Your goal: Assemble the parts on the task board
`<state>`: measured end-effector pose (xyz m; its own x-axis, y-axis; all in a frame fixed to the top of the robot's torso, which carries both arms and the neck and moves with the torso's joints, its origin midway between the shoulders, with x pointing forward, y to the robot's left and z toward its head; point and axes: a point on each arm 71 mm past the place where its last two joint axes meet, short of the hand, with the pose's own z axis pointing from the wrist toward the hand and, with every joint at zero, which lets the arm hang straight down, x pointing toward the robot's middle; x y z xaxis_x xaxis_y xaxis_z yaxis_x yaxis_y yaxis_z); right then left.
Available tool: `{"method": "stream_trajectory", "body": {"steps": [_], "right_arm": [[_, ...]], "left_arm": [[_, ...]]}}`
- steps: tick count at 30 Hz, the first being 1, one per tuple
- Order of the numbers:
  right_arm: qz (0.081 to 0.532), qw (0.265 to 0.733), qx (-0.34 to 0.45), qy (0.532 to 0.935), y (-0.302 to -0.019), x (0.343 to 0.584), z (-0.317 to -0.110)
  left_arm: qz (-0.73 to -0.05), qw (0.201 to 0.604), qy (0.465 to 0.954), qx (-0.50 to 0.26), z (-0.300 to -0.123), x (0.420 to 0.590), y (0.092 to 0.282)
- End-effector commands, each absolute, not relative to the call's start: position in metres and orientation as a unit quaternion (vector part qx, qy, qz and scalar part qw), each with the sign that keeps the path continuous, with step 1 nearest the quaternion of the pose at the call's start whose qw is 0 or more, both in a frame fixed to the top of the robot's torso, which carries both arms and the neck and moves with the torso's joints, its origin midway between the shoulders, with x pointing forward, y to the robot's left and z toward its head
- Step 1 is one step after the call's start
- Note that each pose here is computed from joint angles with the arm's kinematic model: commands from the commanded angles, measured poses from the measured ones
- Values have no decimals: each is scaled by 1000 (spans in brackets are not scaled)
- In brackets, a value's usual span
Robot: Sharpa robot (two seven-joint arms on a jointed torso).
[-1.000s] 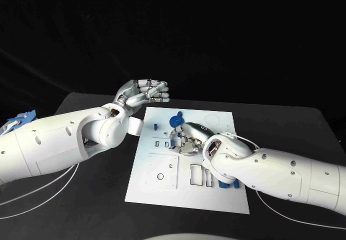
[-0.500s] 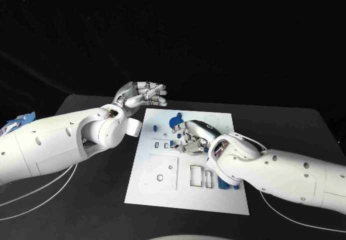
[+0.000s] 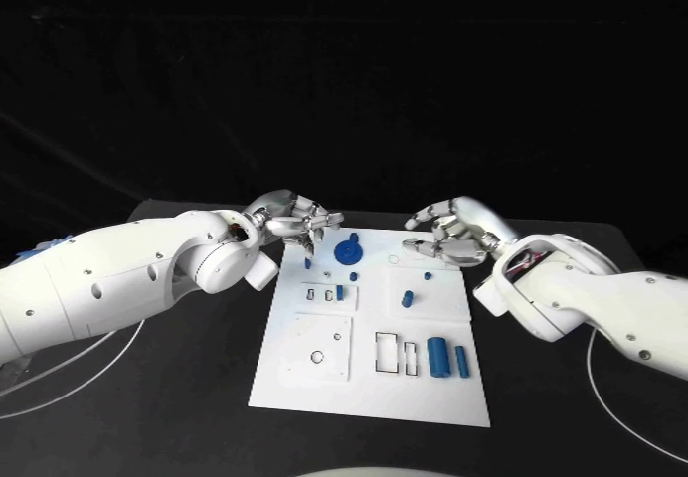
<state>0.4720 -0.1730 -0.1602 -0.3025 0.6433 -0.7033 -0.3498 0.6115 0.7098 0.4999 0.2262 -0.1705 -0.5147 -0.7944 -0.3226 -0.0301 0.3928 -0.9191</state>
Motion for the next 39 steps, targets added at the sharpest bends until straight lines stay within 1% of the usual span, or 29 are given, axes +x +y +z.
{"method": "stream_trajectory", "body": {"steps": [1,3,8,11,17,25,34,39], "right_arm": [[448,554,167,682,-187,477,-158],[438,560,182,679,-201,482,-156],[420,569,204,677,-224,490,-154],[413,572,210,676,-231,493,-154],[405,576,217,676,-238,497,-154],[397,580,223,676,-243,500,-155],[391,582,226,676,-246,502,-156],[391,582,227,676,-247,503,-157]], "left_arm": [[-361,378,832,-187,-180,498,221],[-323,375,854,-159,-179,501,217],[-236,368,894,-100,-177,509,208],[-208,366,904,-81,-176,512,202],[-174,362,914,-58,-173,519,190],[-131,349,927,-35,-175,525,180],[-103,327,939,-15,-180,528,173],[-99,318,943,-14,-184,530,171]]}}
